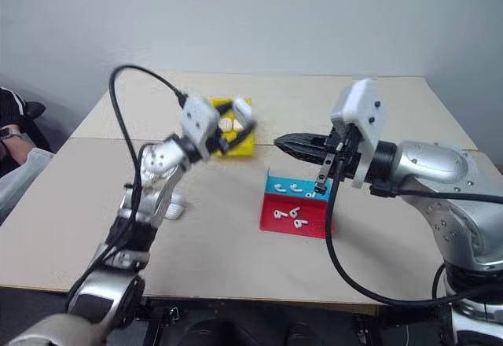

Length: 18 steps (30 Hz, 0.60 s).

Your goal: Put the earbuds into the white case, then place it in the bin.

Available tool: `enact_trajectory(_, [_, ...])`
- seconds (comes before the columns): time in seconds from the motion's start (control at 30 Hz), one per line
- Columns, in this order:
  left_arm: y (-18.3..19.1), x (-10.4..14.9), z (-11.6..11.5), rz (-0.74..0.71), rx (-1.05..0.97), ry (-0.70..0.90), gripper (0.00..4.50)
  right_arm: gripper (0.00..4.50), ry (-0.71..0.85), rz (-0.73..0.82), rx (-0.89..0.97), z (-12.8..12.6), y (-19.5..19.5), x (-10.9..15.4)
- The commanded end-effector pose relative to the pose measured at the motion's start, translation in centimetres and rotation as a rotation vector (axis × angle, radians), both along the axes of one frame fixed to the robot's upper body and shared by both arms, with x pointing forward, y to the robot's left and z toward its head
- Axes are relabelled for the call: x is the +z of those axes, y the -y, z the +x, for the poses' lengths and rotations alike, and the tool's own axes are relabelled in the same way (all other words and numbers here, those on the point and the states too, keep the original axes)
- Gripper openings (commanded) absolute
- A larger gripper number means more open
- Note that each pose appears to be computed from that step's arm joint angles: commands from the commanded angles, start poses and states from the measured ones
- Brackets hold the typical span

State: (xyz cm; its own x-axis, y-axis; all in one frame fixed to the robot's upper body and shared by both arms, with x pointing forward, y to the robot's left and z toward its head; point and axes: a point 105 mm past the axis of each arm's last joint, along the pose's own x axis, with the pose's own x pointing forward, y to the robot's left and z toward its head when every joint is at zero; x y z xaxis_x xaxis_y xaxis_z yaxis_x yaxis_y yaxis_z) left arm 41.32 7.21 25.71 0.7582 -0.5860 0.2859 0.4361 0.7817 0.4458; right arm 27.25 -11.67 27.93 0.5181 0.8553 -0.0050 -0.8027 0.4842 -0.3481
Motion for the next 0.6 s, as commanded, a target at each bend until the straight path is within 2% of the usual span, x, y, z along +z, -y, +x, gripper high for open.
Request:
enact_trajectory(0.03, [-2.1, 0.6, 2.7, -0.031, 0.208, 0.008, 2.79, 0.19, 0.041, 0.023, -0.055, -0.3, 0.4, 0.3])
enact_trajectory(0.17, [-2.1, -0.1, 5.0, -0.093, 0.285, -0.057, 2.79, 0.19, 0.015, 0.022, -0.090, 0.1, 0.6, -0.7])
enact_trajectory(0.3, [-1.1, -1.5, 6.0, -0.084, 0.299, -0.109, 2.79, 0.19, -0.008, 0.017, -0.129, 0.7, 1.0, -1.2])
enact_trajectory(0.4, [-0.5, -2.6, 6.3, -0.090, 0.292, -0.145, 3.91, 0.17, -0.027, 0.010, -0.159, 0.9, 1.3, -1.8])
enact_trajectory(0.47, [-0.6, -2.8, 6.4, -0.094, 0.306, -0.149, 4.49, 0.17, -0.034, 0.008, -0.167, 1.0, 1.3, -2.0])
enact_trajectory(0.6, [-0.7, -2.4, 6.3, -0.076, 0.287, -0.118, 4.49, 0.17, -0.043, -0.008, -0.175, 1.0, 1.3, -2.5])
